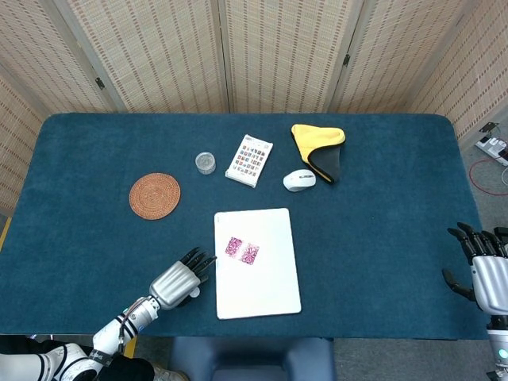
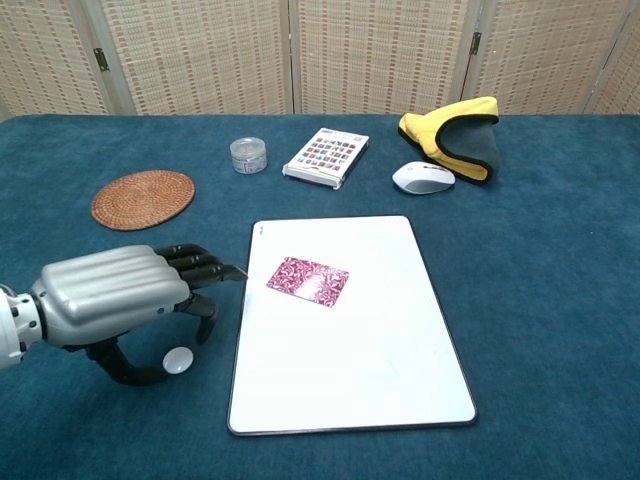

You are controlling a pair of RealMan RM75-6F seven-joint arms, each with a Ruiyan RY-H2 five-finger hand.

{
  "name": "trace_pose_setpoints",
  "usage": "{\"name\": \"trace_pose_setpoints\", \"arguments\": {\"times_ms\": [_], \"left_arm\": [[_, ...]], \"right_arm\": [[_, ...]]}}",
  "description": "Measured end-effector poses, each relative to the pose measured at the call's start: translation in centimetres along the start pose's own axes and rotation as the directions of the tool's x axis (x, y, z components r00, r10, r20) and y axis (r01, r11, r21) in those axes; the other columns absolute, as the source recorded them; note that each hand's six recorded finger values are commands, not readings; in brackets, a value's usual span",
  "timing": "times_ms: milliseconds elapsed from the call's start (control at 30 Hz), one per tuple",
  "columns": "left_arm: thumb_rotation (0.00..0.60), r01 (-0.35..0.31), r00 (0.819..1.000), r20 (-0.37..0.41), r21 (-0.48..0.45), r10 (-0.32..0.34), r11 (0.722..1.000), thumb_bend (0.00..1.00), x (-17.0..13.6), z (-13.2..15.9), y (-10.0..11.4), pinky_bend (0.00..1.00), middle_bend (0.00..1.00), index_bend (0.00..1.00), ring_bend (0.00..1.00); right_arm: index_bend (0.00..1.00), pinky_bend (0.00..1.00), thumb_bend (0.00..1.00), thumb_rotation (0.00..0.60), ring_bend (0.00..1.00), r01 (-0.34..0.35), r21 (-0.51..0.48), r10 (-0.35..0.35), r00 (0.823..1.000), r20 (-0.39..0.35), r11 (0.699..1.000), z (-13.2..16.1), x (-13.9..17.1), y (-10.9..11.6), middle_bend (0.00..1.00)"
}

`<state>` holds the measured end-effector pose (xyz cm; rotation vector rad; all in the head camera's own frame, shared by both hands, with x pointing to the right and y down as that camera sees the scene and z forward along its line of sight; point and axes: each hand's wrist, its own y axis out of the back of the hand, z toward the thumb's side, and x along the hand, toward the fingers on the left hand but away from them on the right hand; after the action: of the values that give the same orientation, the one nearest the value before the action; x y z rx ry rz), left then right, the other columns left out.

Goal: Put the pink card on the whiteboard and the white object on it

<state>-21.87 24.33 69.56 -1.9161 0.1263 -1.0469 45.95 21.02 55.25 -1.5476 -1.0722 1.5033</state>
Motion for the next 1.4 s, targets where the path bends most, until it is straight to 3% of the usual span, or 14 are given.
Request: {"name": "trace_pose_setpoints", "arguments": {"times_ms": [767,1100,1233,1400], "left_arm": [[0.6,-0.001,1.0,-0.016,-0.014,0.0,1.0,0.37,0.3,-0.4,-0.5,0.0,0.1,0.53,0.0],[0.6,-0.082,0.996,-0.031,-0.031,0.081,0.996,0.37,1.7,-1.2,3.1,0.0,0.1,0.53,0.0],[0.6,-0.13,0.991,-0.04,-0.052,0.128,0.99,0.38,3.1,-1.4,5.3,0.0,0.1,0.53,0.0],[0.6,-0.142,0.989,-0.045,-0.075,0.139,0.987,0.38,5.3,-1.1,6.9,0.0,0.1,0.53,0.0]], "right_arm": [[0.17,0.12,0.33,0.6,0.17,0.001,0.001,-0.001,1.0,0.0,1.0,0.2,0.1,0.0,0.15],[0.17,0.12,0.33,0.6,0.17,0.008,0.001,-0.008,1.0,0.002,1.0,0.2,0.2,0.2,0.15],[0.17,0.12,0.33,0.6,0.17,0.008,-0.002,-0.008,1.0,0.005,1.0,0.1,0.2,0.2,0.15],[0.17,0.12,0.33,0.6,0.17,0.005,0.0,-0.005,1.0,0.002,1.0,0.1,0.1,0.2,0.15]]}}
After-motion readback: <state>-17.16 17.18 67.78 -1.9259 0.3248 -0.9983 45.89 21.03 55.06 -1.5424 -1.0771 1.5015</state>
